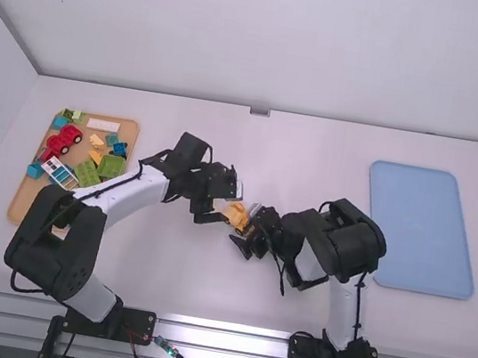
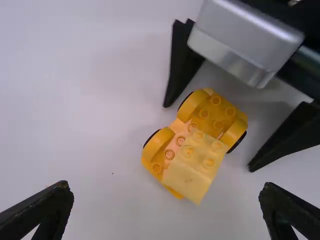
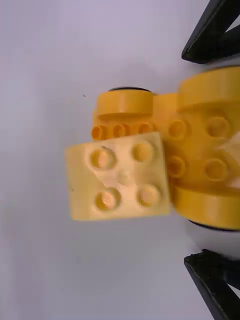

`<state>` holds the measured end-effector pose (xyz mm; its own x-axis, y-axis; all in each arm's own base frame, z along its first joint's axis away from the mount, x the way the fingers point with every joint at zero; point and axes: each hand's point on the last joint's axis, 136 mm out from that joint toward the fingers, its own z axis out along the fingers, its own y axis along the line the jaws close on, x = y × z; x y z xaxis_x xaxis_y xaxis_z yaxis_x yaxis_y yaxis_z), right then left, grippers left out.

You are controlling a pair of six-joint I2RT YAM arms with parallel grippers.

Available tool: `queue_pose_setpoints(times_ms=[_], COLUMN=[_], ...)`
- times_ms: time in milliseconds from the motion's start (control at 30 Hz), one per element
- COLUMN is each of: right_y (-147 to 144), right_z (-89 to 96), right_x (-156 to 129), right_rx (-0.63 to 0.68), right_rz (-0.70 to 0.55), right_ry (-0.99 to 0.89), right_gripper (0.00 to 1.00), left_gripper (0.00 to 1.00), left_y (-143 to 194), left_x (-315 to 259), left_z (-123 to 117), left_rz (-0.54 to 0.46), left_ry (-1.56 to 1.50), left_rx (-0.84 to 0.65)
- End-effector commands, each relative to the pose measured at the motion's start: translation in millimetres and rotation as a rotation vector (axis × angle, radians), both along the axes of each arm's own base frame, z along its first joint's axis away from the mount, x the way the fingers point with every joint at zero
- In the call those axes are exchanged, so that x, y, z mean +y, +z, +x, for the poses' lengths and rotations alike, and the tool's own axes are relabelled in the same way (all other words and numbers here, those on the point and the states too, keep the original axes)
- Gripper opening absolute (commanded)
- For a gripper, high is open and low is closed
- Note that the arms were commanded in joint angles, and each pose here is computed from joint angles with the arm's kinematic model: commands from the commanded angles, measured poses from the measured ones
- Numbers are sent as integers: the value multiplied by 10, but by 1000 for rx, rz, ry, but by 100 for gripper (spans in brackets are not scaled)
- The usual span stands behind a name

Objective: Assemble lego blocks to make yellow taxi

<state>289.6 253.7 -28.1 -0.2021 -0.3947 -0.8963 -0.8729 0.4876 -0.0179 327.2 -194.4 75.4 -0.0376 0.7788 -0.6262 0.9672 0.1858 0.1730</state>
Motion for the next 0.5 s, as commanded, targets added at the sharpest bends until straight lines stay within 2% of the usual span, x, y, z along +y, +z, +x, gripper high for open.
queue_pose_setpoints(times_ms=[0, 200, 300, 467], right_y=[6, -100, -139, -142], right_z=[79, 129, 140, 138], right_x=[25, 72, 98, 110], right_rx=[-35, 2, 6, 2], right_rz=[-23, -67, -89, -94], right_ry=[-20, -30, 0, 10], right_gripper=[99, 99, 88, 76], left_gripper=[99, 99, 99, 99], left_y=[110, 112, 112, 109], left_x=[-16, -22, -21, -16], left_z=[11, 11, 10, 9], left_rz=[-18, -18, -19, -18], left_ry=[-17, -19, -19, -17], left_rx=[-26, -28, -27, -25])
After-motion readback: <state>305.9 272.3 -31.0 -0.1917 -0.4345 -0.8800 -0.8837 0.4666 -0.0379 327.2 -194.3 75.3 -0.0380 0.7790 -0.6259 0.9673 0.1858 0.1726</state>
